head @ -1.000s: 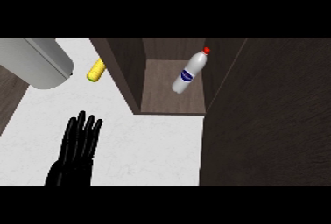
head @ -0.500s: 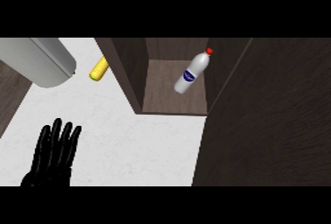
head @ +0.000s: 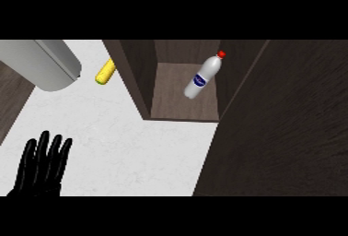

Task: Pick up the bottled water, place it into the cabinet and close the cabinet

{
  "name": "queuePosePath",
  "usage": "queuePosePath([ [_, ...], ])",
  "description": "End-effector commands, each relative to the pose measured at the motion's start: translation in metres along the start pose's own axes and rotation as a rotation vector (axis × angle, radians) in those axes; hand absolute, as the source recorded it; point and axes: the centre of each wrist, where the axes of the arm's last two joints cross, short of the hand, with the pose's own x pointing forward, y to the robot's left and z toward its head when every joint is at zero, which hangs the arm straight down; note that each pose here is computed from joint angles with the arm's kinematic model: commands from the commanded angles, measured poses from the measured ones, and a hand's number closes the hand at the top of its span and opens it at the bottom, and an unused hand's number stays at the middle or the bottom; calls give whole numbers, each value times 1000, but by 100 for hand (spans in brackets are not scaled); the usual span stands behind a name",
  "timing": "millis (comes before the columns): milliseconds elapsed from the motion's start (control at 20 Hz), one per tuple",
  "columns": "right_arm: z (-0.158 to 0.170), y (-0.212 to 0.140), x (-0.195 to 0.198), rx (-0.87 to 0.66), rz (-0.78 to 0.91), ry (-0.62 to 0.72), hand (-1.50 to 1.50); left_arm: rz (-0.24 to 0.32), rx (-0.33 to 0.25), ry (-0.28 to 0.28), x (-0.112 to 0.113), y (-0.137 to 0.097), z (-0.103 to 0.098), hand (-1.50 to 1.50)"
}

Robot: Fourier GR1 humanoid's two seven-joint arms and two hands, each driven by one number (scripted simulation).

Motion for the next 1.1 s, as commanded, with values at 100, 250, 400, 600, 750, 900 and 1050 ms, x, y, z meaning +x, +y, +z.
queuePosePath([
  [100,-34,13,15,-57,56,-72,150,17,0,-22,9,8,-1,-150],
  [250,-40,12,14,-43,60,-71,150,6,-26,16,8,10,7,-150],
  [400,-42,9,14,-21,63,-62,150,14,-35,-13,11,7,9,-150],
  [600,-46,7,12,1,67,-62,150,33,-53,-3,14,8,6,-150],
  [750,-48,6,10,12,64,-62,150,17,-36,3,13,9,8,-150],
  [900,-46,2,9,-5,48,-61,150,26,-39,-6,15,12,9,-150],
  [1050,-47,2,4,-13,-2,-53,150,24,-49,-11,16,15,9,-150],
])
